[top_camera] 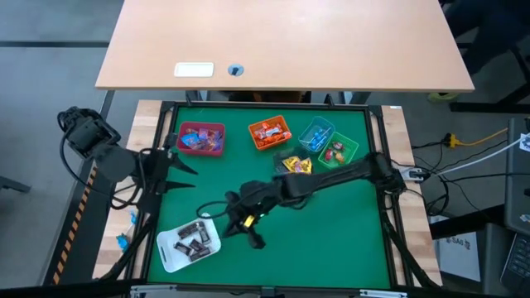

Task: Sort candy
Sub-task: Return to Home Position

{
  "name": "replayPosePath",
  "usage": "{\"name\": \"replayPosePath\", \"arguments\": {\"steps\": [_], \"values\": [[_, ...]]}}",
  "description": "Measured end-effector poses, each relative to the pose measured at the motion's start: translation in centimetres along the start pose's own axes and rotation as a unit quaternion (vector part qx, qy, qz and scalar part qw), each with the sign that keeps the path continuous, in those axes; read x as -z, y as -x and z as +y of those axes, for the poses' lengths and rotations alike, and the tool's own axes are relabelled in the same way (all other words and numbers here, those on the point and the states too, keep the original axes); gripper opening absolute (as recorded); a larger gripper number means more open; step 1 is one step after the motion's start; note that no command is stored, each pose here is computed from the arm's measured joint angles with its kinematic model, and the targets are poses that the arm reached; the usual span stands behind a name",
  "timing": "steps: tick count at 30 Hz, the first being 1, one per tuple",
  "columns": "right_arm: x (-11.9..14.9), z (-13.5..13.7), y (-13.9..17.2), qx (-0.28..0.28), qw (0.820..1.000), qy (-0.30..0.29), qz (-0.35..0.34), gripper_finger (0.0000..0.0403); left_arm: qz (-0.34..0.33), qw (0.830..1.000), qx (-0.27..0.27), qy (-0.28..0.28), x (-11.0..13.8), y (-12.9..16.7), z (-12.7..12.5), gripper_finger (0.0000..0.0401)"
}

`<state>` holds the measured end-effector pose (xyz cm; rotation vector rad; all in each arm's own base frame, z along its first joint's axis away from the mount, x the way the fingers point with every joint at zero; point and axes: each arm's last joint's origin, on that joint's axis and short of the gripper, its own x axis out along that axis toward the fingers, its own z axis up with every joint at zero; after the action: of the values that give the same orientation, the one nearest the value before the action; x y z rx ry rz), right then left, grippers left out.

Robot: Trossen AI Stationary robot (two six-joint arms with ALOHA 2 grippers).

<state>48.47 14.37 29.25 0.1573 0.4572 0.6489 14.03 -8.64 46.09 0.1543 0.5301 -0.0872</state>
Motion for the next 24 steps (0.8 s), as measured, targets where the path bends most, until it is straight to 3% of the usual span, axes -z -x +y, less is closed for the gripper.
{"name": "replayPosePath", "arguments": {"steps": [7,14,20,24], "values": [[-4.4,3.9,8.6,0.078,0.997,-0.003,0.018,0.0006,0.009,0.999,-0.016,-0.034,0.5,-0.6,-0.2,0.0132],[-7.8,8.5,18.6,0.131,0.991,0.003,-0.027,0.0004,0.008,0.998,-0.057,-0.029,2.5,-1.3,0.1,0.0132],[-8.4,11.7,25.9,0.167,0.985,0.010,-0.047,0.0002,-0.034,0.997,-0.069,0.003,4.8,-1.1,0.9,0.0132],[-7.4,12.9,29.0,0.192,0.981,0.009,-0.015,0.0004,-0.055,0.994,-0.087,0.022,7.2,-1.6,1.5,0.0132]]}}
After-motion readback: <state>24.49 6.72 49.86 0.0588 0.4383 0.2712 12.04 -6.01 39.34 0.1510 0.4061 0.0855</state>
